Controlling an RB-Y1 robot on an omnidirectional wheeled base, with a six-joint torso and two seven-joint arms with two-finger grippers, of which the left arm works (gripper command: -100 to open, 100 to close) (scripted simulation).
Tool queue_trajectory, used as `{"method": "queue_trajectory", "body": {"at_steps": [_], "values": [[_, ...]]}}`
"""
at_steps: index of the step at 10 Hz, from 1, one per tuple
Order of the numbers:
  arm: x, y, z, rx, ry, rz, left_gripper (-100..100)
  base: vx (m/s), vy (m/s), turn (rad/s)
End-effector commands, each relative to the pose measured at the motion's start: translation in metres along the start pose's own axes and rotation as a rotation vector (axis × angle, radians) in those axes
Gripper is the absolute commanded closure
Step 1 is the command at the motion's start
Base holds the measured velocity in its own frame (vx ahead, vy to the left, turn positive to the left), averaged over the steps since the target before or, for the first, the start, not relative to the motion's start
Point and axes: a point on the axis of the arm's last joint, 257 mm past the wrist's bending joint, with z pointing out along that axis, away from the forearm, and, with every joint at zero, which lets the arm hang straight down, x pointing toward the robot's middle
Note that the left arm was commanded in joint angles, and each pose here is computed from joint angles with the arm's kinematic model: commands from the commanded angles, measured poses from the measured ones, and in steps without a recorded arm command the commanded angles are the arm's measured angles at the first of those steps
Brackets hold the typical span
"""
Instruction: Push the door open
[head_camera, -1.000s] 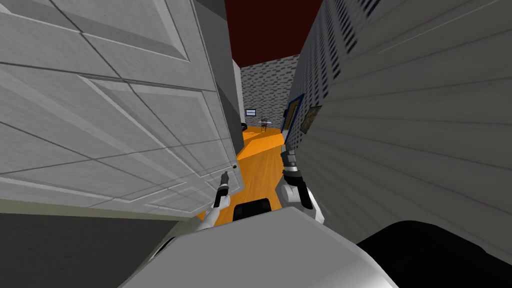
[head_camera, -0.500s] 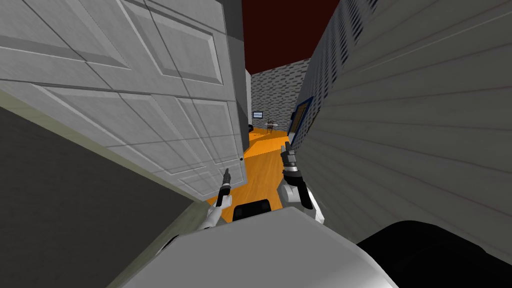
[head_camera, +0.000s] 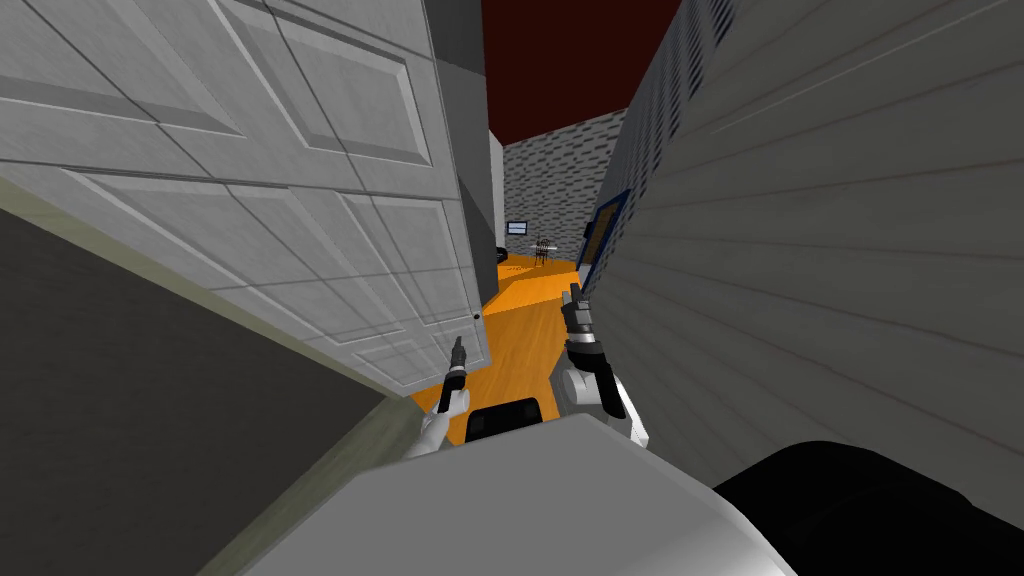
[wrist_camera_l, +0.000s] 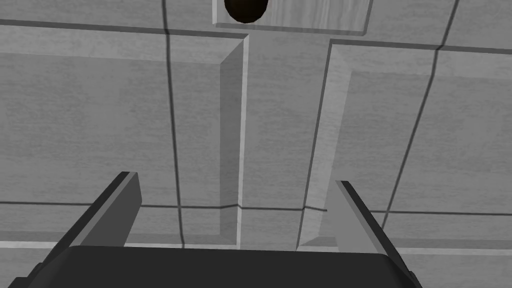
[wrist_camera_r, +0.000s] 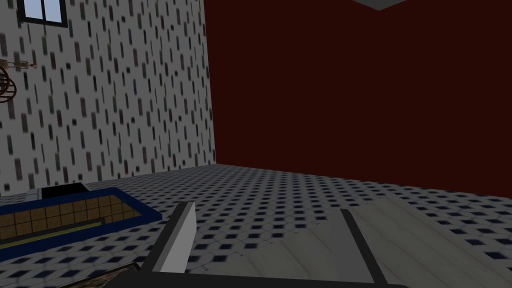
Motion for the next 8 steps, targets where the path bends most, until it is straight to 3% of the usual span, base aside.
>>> {"method": "queue_trajectory", "body": {"at_steps": [1, 3, 8], "values": [[0.008, 0.0, -0.0014, -0.003, 0.005, -0.013, -100, -0.053, -0.207, 0.001], [0.008, 0.0, -0.0024, -0.002, 0.005, -0.013, -100, -0.034, -0.15, 0.003], [-0.02, -0.002, 0.0023, 0.007, -0.007, 0.037, -100, 0.058, 0.166, 0.017]]}}
